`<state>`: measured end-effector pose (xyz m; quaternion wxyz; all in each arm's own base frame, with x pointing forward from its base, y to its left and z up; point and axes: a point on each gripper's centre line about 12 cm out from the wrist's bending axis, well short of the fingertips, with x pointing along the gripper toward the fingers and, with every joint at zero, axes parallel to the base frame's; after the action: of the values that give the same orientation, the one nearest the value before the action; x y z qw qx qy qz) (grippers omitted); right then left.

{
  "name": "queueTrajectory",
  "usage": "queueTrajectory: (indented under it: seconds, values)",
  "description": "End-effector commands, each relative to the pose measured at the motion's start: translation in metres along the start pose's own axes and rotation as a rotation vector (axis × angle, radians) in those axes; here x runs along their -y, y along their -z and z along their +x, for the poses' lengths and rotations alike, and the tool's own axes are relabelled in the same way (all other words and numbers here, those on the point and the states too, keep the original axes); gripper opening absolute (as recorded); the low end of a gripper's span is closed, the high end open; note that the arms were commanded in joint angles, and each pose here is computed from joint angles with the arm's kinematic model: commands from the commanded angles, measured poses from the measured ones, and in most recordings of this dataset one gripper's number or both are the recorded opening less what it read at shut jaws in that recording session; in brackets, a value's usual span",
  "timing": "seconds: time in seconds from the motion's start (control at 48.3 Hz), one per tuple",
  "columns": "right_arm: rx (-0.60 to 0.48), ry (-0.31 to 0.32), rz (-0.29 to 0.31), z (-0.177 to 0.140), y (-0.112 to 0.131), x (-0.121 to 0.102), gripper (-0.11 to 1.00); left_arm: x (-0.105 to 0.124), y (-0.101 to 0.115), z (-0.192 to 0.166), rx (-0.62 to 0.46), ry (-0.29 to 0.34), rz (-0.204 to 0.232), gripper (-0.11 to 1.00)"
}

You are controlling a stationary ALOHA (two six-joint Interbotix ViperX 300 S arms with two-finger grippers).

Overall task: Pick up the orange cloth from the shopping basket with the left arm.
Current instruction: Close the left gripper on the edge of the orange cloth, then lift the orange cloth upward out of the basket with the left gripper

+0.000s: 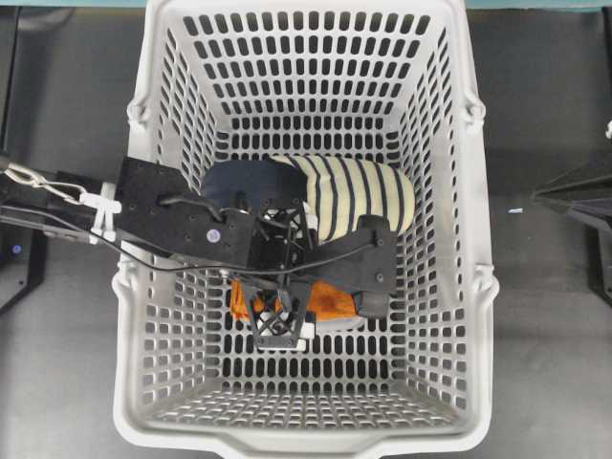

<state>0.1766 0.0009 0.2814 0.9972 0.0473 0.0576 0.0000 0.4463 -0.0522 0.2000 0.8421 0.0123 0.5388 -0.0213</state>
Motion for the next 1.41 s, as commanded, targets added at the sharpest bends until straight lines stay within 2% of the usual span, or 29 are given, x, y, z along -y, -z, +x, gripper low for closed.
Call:
queueTrajectory:
  seconds: [0.0,0.083,0.249,0.311,0.477,0.684,0.85,1.015,1.388]
  values:
    - [0.018,-0.002,0.005,0.001,-0.007,-0.001,-0.01,0.000,0.001,-0.002,0.003,-0.001,0.004,0.80]
    - [0.019,0.001,0.005,0.001,-0.007,0.000,-0.01,-0.001,0.004,-0.002,-0.004,-0.003,0.005,0.67]
    - [0.020,0.001,0.003,0.001,-0.007,0.000,-0.01,-0.002,0.001,-0.013,0.009,-0.003,0.003,0.23]
    - [0.020,0.001,0.005,0.001,-0.007,0.000,-0.01,-0.004,-0.003,-0.022,0.025,-0.005,-0.002,0.14]
    - [0.020,0.001,0.005,0.001,-0.007,0.000,-0.01,-0.007,-0.023,-0.067,0.062,-0.007,-0.009,0.14]
    - [0.025,0.001,0.005,0.000,-0.007,0.000,-0.01,-0.007,-0.055,-0.153,0.097,-0.010,-0.019,0.14]
    - [0.026,0.001,0.005,0.000,-0.008,0.000,-0.01,-0.008,-0.069,-0.206,0.112,-0.013,-0.002,0.14]
    - [0.026,0.001,0.005,0.000,-0.007,0.000,-0.01,-0.010,-0.071,-0.209,0.071,-0.017,0.009,0.14]
    - [0.032,0.000,0.005,-0.001,-0.008,0.000,-0.01,-0.010,-0.071,-0.208,0.069,-0.018,0.008,0.14]
